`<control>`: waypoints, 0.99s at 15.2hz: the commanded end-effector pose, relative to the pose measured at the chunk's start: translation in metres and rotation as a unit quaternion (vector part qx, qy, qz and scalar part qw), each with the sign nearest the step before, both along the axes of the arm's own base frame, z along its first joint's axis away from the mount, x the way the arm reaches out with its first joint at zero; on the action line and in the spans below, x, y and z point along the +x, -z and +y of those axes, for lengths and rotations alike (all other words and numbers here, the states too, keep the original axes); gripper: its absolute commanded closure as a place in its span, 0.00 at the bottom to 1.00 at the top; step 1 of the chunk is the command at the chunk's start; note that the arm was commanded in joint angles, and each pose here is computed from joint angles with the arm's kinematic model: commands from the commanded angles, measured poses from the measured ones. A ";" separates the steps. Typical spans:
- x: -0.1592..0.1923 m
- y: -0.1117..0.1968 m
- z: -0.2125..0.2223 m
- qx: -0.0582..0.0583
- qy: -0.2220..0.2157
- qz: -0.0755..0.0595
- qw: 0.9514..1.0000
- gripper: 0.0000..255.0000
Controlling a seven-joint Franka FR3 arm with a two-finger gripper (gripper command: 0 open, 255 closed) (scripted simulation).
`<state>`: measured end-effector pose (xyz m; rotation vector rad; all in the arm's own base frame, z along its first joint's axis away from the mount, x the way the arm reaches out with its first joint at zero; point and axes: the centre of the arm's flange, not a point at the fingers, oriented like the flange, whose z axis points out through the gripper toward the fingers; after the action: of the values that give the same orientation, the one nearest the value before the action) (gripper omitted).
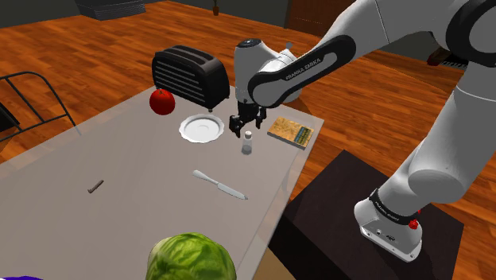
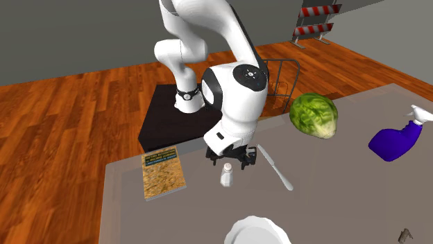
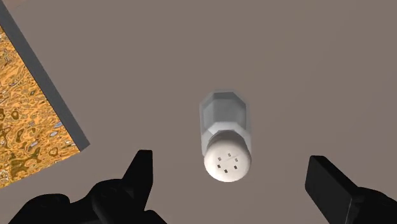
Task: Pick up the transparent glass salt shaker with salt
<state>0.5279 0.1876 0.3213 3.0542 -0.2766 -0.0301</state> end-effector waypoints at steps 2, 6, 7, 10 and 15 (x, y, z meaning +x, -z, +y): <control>0.000 0.017 0.000 0.000 0.000 0.000 1.000 0.00; 0.001 0.024 0.000 0.000 0.000 0.000 1.000 1.00; 0.001 0.024 0.000 0.000 0.000 0.000 1.000 1.00; 0.001 0.024 0.000 0.000 0.000 0.000 1.000 1.00; 0.000 0.025 0.000 0.000 0.000 0.000 1.000 1.00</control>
<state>0.5288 0.1880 0.2979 3.0554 -0.2765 -0.0265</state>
